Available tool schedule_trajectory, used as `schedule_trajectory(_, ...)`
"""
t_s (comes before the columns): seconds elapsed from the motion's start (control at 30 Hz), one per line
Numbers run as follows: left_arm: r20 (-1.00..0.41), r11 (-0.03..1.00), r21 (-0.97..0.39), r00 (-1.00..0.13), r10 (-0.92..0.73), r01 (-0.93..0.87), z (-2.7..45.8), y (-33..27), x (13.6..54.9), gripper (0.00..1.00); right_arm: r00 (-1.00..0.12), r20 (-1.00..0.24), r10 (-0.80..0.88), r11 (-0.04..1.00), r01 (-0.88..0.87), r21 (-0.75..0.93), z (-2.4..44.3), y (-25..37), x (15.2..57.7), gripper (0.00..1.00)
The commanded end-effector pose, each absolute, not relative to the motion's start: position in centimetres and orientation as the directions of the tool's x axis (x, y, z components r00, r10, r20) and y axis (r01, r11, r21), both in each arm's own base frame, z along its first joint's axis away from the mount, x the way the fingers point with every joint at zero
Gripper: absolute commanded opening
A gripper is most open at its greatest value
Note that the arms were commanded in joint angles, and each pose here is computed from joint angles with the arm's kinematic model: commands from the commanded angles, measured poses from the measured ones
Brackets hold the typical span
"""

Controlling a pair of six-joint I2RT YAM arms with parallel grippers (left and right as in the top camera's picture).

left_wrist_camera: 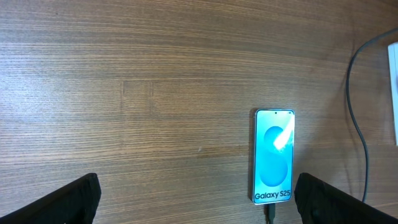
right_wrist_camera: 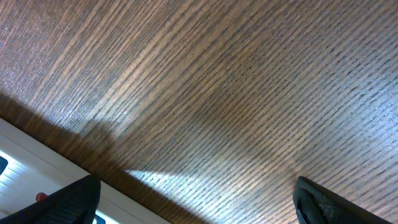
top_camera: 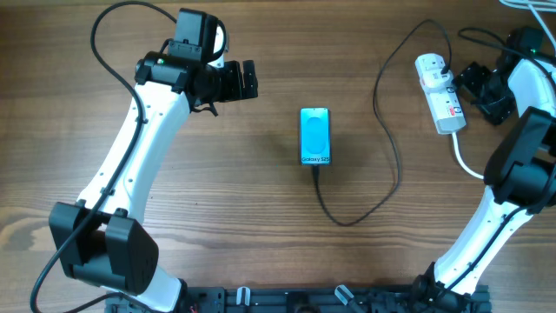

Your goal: Plug charger to phone and switch on socket

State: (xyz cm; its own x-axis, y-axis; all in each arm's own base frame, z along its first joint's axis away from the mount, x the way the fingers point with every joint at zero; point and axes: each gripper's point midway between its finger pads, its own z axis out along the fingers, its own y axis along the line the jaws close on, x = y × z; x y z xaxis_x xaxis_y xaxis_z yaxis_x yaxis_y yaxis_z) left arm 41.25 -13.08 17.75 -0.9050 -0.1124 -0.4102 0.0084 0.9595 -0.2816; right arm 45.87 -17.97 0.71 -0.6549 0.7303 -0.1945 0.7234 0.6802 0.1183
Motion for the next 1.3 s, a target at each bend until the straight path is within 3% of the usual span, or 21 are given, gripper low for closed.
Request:
schedule_trajectory(0.0, -0.407, 0.964, -0.266, -0.907, -0.104, 0.009, 17.4, -13.0, 41.3, 1.00, -0.682, -0.121, 0.721, 0.693, 0.705, 0.152, -0.2, -15.8, 45.6, 1.00)
schedule_trajectory(0.43, -0.407, 0.964, -0.266, -0.907, -0.104, 0.009, 17.4, -13.0, 41.3, 1.00, -0.676, -0.164, 0.718, 0.696, 0.697, 0.172, 2.9, -16.0, 46.3, 1.00)
schedule_trajectory(1.27, -0.407, 0.964, -0.266, -0.907, -0.104, 0.009, 17.4, -13.0, 41.3, 1.00, -0.694, -0.097, 0.713, 0.699, 0.694, 0.172, 1.9, -14.3, 45.2, 1.00)
